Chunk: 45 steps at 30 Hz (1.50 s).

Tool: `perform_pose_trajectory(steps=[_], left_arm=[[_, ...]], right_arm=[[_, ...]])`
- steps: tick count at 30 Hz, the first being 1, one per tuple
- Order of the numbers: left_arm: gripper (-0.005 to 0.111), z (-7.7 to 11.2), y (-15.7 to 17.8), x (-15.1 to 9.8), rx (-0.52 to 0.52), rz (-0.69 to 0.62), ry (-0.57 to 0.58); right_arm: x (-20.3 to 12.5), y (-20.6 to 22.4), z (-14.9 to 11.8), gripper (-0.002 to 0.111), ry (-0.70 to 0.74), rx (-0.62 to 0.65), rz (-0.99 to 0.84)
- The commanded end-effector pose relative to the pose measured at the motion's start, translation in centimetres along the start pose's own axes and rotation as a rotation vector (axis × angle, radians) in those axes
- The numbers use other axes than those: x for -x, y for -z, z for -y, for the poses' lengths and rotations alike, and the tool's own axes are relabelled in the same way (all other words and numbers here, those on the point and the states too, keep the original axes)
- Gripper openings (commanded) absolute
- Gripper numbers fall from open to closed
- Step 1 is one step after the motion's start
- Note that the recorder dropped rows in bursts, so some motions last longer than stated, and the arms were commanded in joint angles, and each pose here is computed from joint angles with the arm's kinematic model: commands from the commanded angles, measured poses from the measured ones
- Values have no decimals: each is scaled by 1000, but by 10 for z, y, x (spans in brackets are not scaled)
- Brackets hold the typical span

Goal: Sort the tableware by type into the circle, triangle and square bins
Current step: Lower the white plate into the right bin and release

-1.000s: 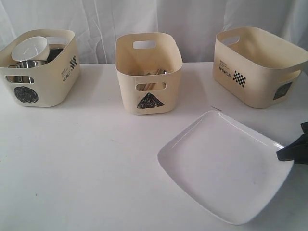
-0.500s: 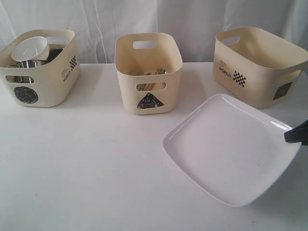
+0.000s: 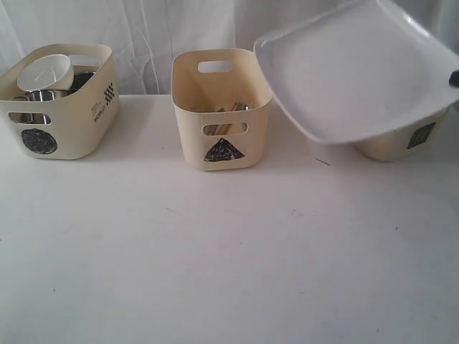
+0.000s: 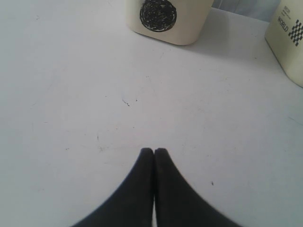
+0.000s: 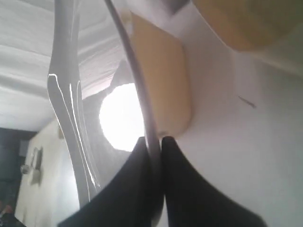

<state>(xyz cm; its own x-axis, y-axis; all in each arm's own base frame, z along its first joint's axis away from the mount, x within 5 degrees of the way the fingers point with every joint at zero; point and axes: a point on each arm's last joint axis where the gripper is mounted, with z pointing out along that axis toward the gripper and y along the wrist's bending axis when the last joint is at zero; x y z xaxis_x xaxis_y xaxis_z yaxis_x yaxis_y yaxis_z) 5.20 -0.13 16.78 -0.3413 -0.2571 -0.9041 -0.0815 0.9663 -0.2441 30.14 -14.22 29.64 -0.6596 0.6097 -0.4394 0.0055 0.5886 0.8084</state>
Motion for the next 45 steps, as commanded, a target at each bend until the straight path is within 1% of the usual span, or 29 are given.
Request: perform_pose_trajectory(steps=[1,2,3,7,9,15,19,24,27,31,34,35,38,40,45], left_arm=[[0,0,0,-1,-7,4,3],[0,0,0,-1,-7,4,3],[0,0,0,-1,-7,4,3],[0,0,0,-1,-7,4,3],[0,0,0,-1,-7,4,3],[0,0,0,-1,-7,4,3],[0,0,0,-1,-7,4,3],[0,0,0,-1,-7,4,3],[0,0,0,-1,-7,4,3],[0,0,0,-1,-7,4,3],[0,0,0,-1,-7,4,3],[0,0,0,-1,-7,4,3],[0,0,0,-1,-7,4,3],[0,0,0,-1,-7,4,3],[0,0,0,-1,-7,4,3]], right_arm=[[39,11,-34,0,-17,224,192],[45,11,-37,0,-14,242,209],[51,12,-35,0,-19,229,246],[76,15,-27,0,-21,111,402],[83,15,-23,0,-18,81,439],[107,14,-1,0,15,-59,568],[124,12,14,0,86,-142,623],[132,-2,31,0,204,-223,618],[131,-18,36,0,326,-270,583],[128,-42,37,0,578,-367,525],[124,-56,32,0,745,-402,481],[123,-59,32,0,774,-404,471],[122,-65,29,0,824,-432,463],[123,-67,29,0,817,-469,473],[122,-71,29,0,836,-515,456]])
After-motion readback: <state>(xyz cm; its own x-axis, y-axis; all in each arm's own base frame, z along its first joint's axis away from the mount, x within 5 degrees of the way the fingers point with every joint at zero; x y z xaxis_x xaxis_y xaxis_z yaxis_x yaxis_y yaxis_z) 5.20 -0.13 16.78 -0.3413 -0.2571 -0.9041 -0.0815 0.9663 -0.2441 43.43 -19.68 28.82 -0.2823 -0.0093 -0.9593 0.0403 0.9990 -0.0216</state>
